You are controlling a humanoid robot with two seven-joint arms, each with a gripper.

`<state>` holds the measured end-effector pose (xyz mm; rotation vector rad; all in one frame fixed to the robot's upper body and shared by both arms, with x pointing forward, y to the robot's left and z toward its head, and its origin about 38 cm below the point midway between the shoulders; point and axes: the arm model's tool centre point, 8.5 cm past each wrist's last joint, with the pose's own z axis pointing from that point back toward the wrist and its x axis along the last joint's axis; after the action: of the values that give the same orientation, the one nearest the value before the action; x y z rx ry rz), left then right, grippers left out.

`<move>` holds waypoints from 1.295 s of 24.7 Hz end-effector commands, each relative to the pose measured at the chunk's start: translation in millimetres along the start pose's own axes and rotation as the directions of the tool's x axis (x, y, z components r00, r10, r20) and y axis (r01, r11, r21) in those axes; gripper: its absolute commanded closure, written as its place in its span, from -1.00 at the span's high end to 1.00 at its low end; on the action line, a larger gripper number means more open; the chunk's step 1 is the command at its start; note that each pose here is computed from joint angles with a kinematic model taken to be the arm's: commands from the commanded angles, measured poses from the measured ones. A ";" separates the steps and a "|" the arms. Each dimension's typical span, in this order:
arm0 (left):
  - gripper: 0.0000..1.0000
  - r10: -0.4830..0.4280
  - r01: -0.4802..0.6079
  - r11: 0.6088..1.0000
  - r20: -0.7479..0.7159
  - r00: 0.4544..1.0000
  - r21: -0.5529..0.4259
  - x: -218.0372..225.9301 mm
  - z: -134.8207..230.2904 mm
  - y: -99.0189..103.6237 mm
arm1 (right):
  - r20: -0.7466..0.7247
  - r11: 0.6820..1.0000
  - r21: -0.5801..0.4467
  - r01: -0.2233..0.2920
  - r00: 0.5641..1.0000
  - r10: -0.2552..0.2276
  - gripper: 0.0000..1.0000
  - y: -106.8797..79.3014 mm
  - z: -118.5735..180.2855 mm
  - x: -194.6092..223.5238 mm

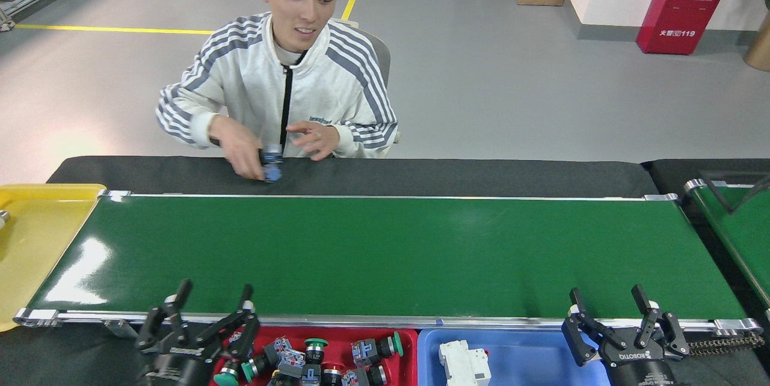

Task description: Pick switch part from conveyor to tray

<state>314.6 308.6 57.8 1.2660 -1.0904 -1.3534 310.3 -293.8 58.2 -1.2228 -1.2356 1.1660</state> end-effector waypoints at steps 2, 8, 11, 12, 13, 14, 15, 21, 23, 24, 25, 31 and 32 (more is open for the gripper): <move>1.00 -0.006 0.006 1.000 0.022 1.000 -0.002 -21.2 1.8 -3.3 | 0.007 1.000 -0.017 -0.003 1.000 0.003 1.00 -5.8 -2.3 -1.0; 1.00 0.028 -0.026 0.999 0.044 0.999 -0.047 -41.2 29.1 -19.3 | -0.001 1.000 -0.004 0.000 1.000 0.000 1.00 -2.5 3.2 -1.5; 1.00 0.085 -0.082 0.995 0.050 0.995 -0.054 -47.1 50.2 -22.3 | -0.009 1.000 -0.003 0.001 1.000 -0.001 1.00 -2.9 3.2 -2.5; 1.00 0.093 -0.090 0.995 0.053 0.994 -0.049 -47.7 54.4 -20.3 | -0.009 1.000 -0.003 0.001 1.000 -0.001 1.00 -2.9 3.2 -2.5; 1.00 0.090 -0.087 0.995 0.056 0.994 -0.054 -48.2 59.3 -20.8 | -0.009 1.000 -0.005 0.001 1.000 -0.001 1.00 -3.4 3.1 -2.4; 1.00 0.086 -0.083 0.995 0.055 0.995 -0.055 -48.9 61.5 -20.1 | -0.009 1.000 -0.003 0.002 1.000 -0.002 1.00 -2.8 3.6 -2.0; 1.00 0.084 -0.081 0.996 0.053 0.995 -0.048 -49.5 60.7 -18.0 | -0.010 1.000 0.000 0.004 1.000 -0.004 1.00 -2.0 4.2 -1.3; 1.00 0.055 -0.055 0.998 0.076 0.996 -0.004 -59.0 51.7 -0.3 | -0.018 0.999 0.035 0.017 1.000 -0.016 1.00 6.0 10.8 0.3; 1.00 0.036 -0.036 0.999 0.086 0.996 -0.005 -63.8 50.7 1.9 | -0.021 0.998 0.056 0.018 1.000 -0.017 1.00 12.2 18.3 -0.1; 1.00 0.028 -0.028 1.000 0.099 0.995 -0.006 -64.7 49.7 2.9 | -0.024 0.998 0.065 0.017 1.000 -0.016 1.00 14.4 22.5 -0.9; 1.00 0.026 -0.025 1.000 0.107 0.994 -0.007 -67.1 49.3 4.1 | -0.027 0.997 0.074 0.019 0.999 -0.017 1.00 16.6 28.0 -0.8; 1.00 0.024 -0.023 1.000 0.090 0.996 -0.004 -79.5 48.6 8.0 | -0.042 0.998 0.057 0.030 0.999 -0.028 1.00 9.5 38.2 -0.8; 1.00 0.024 -0.024 1.000 0.090 0.996 -0.003 -78.8 49.0 8.4 | -0.045 0.998 0.052 0.029 0.999 -0.027 1.00 7.9 38.4 -2.1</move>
<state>265.7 383.4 74.3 1.1723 -1.1520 -1.4083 271.1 -293.2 41.7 -1.1645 -1.1640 1.1519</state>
